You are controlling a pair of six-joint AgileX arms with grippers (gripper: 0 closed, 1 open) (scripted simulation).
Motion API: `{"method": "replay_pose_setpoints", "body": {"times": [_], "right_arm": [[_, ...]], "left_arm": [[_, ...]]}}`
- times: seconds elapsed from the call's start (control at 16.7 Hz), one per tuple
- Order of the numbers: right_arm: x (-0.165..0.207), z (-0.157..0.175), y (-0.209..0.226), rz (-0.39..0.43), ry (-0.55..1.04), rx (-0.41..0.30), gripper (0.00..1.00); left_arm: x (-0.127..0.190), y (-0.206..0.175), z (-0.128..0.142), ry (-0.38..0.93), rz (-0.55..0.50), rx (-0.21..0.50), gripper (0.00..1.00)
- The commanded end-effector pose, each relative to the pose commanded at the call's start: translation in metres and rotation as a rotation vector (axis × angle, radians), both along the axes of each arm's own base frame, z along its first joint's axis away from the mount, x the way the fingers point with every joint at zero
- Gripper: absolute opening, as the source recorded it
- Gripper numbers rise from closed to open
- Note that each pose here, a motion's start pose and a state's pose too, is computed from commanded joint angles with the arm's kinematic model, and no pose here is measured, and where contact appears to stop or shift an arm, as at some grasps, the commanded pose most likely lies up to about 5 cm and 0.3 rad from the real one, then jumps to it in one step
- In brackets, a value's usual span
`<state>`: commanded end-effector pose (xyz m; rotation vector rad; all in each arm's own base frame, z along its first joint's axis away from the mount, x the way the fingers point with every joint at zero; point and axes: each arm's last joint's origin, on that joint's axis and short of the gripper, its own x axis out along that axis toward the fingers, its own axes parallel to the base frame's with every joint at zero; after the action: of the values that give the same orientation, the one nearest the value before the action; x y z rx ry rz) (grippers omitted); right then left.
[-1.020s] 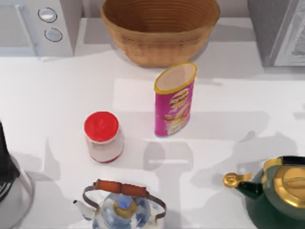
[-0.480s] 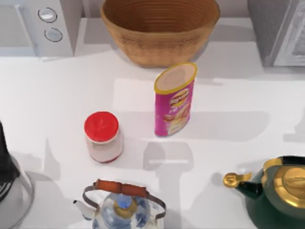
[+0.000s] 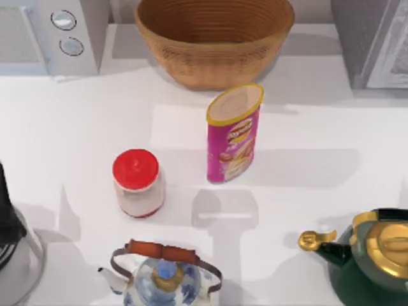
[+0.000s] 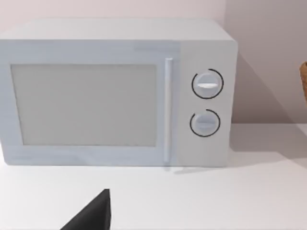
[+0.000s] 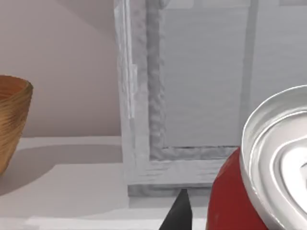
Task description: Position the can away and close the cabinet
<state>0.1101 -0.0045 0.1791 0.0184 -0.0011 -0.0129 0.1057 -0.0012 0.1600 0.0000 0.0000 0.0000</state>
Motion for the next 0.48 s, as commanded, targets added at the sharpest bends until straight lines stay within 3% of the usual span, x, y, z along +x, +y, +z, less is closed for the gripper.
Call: {"method": "replay_pose_setpoints", "body": {"times": [0.48], "right_arm": [[-0.004, -0.019, 0.003, 0.013, 0.001, -0.018, 0.00]], "left_arm": [[0.000, 0.000, 0.000, 0.000, 0.000, 0.000, 1.00]]}}
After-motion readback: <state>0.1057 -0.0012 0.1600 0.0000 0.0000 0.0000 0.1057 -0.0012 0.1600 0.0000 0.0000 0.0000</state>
